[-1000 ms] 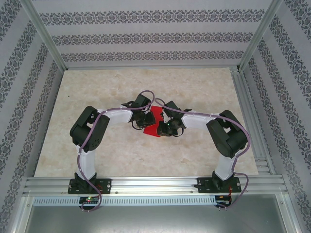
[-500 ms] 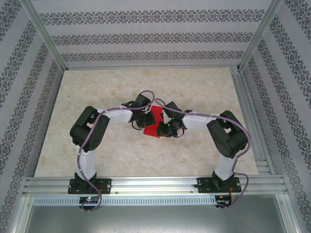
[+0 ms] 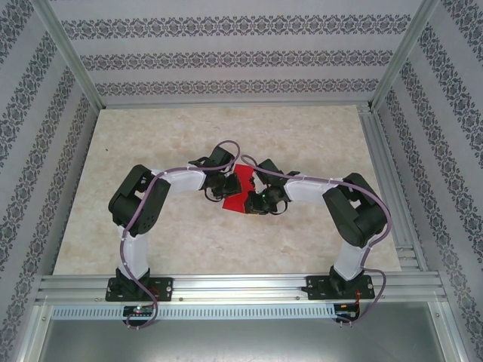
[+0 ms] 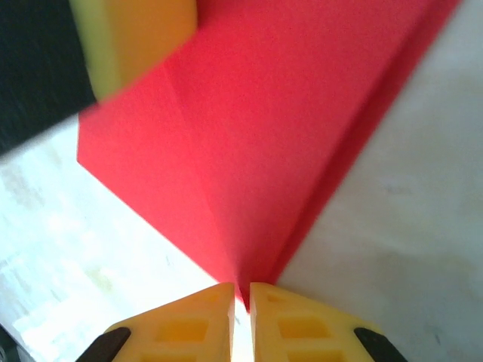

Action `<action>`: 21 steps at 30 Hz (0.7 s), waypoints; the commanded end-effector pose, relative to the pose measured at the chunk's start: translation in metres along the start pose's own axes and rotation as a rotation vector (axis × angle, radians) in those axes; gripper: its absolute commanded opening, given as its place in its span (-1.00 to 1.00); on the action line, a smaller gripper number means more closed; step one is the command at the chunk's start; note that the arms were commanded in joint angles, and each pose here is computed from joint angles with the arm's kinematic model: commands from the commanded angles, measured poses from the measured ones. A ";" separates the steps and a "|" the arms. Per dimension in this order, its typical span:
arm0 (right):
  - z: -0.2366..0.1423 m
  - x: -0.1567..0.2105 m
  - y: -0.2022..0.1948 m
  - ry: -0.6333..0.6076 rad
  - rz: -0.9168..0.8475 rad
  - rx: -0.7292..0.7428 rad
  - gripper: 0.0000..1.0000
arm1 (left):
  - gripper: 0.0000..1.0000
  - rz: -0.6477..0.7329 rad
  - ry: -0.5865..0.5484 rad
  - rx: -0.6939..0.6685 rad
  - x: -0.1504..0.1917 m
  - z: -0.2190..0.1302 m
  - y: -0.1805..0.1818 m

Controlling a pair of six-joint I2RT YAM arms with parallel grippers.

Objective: Fold a paper plane with a square sheet of paper (pick it up from the middle)

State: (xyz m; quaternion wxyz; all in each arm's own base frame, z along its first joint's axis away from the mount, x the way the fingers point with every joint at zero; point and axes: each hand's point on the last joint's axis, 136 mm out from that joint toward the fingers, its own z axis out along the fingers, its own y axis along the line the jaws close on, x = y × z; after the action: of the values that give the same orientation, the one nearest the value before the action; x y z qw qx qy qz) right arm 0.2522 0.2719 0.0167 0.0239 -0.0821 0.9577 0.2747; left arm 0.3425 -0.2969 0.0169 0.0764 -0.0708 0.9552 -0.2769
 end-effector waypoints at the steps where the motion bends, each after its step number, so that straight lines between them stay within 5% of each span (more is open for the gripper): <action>1: -0.019 0.005 0.009 -0.008 -0.028 -0.001 -0.70 | -0.73 -0.047 0.043 -0.122 0.019 0.012 0.036; 13: -0.005 -0.031 0.037 -0.063 -0.046 -0.068 -0.72 | -0.74 -0.046 0.046 -0.116 0.019 0.012 0.034; 21: 0.012 -0.009 0.012 0.008 -0.012 -0.011 -0.72 | -0.74 -0.047 0.044 -0.113 0.019 0.012 0.033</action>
State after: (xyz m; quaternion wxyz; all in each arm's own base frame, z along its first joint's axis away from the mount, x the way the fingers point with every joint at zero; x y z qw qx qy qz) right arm 0.2691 0.2937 0.0235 0.0363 -0.0896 0.9531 0.2868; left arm 0.3425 -0.2970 0.0169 0.0757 -0.0725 0.9551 -0.2772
